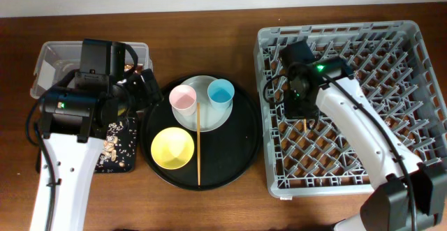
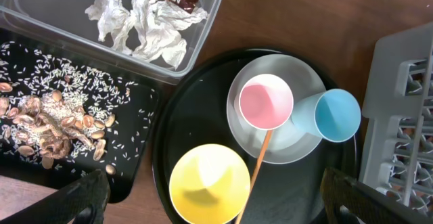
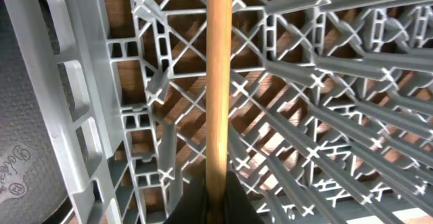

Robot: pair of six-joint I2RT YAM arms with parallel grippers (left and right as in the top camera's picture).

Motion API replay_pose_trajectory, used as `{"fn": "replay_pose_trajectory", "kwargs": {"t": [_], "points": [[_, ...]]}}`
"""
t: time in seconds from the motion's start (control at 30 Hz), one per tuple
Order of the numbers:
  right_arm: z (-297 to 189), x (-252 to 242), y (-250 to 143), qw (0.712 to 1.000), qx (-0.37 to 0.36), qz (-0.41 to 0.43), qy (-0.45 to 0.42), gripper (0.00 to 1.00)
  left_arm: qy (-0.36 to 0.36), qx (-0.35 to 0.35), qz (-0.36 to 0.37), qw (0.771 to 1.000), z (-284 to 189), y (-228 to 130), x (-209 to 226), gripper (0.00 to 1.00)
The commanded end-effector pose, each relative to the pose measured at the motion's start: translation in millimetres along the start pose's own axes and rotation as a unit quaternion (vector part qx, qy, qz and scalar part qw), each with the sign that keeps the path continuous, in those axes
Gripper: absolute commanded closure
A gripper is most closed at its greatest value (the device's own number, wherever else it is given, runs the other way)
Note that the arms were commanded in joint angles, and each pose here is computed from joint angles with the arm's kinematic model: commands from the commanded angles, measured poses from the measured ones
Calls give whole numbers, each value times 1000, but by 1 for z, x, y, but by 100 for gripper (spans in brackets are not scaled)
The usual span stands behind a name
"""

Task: Sort waste into correct bins and load items into the dishwasher rack
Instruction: 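Carry the chopstick to the rack and insert it upright, right gripper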

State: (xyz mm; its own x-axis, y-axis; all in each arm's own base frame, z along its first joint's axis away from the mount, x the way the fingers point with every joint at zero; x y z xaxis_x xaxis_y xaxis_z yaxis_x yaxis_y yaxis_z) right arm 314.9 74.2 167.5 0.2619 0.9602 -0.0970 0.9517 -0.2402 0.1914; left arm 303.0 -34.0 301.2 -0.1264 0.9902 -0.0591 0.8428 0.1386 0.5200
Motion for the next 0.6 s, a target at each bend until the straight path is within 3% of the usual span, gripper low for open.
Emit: {"fn": "replay_pose_trajectory", "kwargs": {"t": [0.0, 0.13, 0.57], "points": [[-1, 17, -5, 996, 16, -54, 69, 96, 1, -11, 0, 1000, -6, 4, 2, 1], [-4, 31, -7, 991, 24, -62, 115, 96, 1, -11, -1, 1000, -6, 3, 2, 1], [34, 39, -8, 992, 24, -47, 116, 95, 1, -11, -1, 1000, -6, 3, 2, 1]]}}
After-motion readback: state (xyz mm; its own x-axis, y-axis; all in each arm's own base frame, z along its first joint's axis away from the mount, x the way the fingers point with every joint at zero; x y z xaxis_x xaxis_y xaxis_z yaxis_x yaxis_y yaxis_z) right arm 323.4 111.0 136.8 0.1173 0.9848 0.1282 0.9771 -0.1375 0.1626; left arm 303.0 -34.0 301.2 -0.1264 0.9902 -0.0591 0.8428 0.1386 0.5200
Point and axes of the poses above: each gripper's point midway between its finger pads, its own z axis out along the fingers, its own x axis along the line the jaws close on, y = z × x, the point moved 3 cm from there along -z, back along the fingers, and after that the axes turned 12 degrees about z, right-handed, at the moved point
